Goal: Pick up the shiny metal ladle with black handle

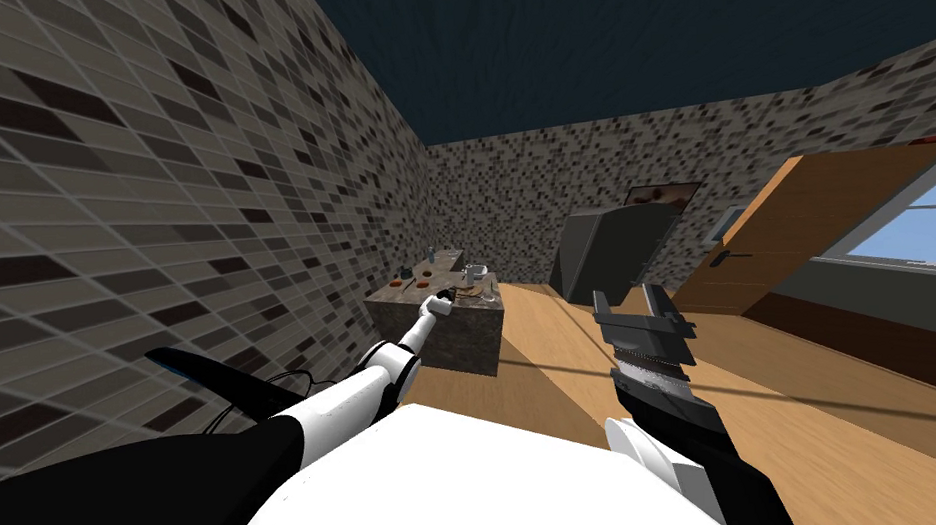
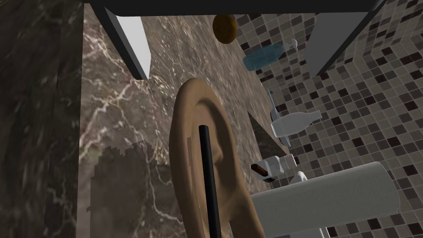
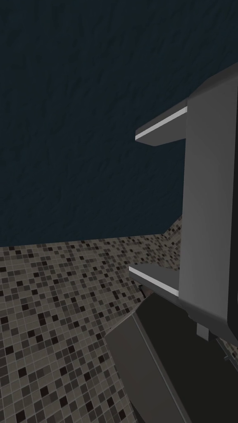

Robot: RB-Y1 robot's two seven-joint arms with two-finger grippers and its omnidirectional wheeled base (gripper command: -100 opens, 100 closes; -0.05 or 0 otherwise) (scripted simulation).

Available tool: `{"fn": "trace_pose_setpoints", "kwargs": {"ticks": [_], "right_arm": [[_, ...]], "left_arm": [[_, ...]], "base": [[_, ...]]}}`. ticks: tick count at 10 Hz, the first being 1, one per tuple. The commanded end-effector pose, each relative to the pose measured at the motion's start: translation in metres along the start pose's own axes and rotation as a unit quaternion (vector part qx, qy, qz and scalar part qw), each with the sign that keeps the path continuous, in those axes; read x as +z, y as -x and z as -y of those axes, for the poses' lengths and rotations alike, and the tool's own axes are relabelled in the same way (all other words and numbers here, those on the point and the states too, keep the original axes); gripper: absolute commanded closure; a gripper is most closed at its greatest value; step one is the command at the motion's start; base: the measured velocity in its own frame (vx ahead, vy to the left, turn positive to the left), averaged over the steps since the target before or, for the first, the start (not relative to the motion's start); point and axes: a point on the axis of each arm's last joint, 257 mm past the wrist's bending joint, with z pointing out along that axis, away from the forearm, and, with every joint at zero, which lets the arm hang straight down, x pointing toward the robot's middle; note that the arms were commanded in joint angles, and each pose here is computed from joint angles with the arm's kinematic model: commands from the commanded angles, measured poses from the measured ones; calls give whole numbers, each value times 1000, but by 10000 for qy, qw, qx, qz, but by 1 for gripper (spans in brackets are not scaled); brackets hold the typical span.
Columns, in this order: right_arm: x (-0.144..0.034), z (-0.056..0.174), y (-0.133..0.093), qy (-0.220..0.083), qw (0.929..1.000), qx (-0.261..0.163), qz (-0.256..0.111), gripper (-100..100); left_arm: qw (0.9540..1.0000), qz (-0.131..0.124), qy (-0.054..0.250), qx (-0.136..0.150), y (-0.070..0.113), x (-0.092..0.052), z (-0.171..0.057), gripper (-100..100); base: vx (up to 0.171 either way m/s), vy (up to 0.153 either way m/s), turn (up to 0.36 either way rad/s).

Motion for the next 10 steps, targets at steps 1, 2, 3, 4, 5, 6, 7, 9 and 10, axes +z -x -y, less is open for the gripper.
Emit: {"fn": "trace_pose_setpoints", "kwargs": {"ticks": [1,2,3,4,5,6,7,9,10], "right_arm": [[0,0,0,0,10000,0,0,0],[0,0,0,0,10000,0,0,0],[0,0,0,0,10000,0,0,0],[0,0,0,0,10000,0,0,0],[0,0,0,0,10000,0,0,0],[0,0,0,0,10000,0,0,0],[0,0,0,0,10000,0,0,0],[0,0,0,0,10000,0,0,0],[0,0,0,0,10000,0,0,0]], "left_arm": [[9998,-3,198,-28,-1,2,-6,-100],[9992,-25,385,-70,-7,5,-4,-100],[9990,-16,452,-73,-6,6,-11,-100],[9978,-33,654,-115,-10,7,-11,-100],[9975,-27,694,-116,-10,8,-15,-100],[9957,-38,907,-157,-14,9,-17,-100],[9956,-35,924,-158,-14,9,-19,-100],[9917,-56,1264,-232,-23,8,-19,-100],[9906,-43,1344,-234,-22,8,-26,-100]], "base": [[20,-65,18],[22,-66,22],[26,-63,16],[30,-84,29],[24,-73,17],[33,-85,21],[37,-66,16],[39,-91,32],[39,-93,14]]}}
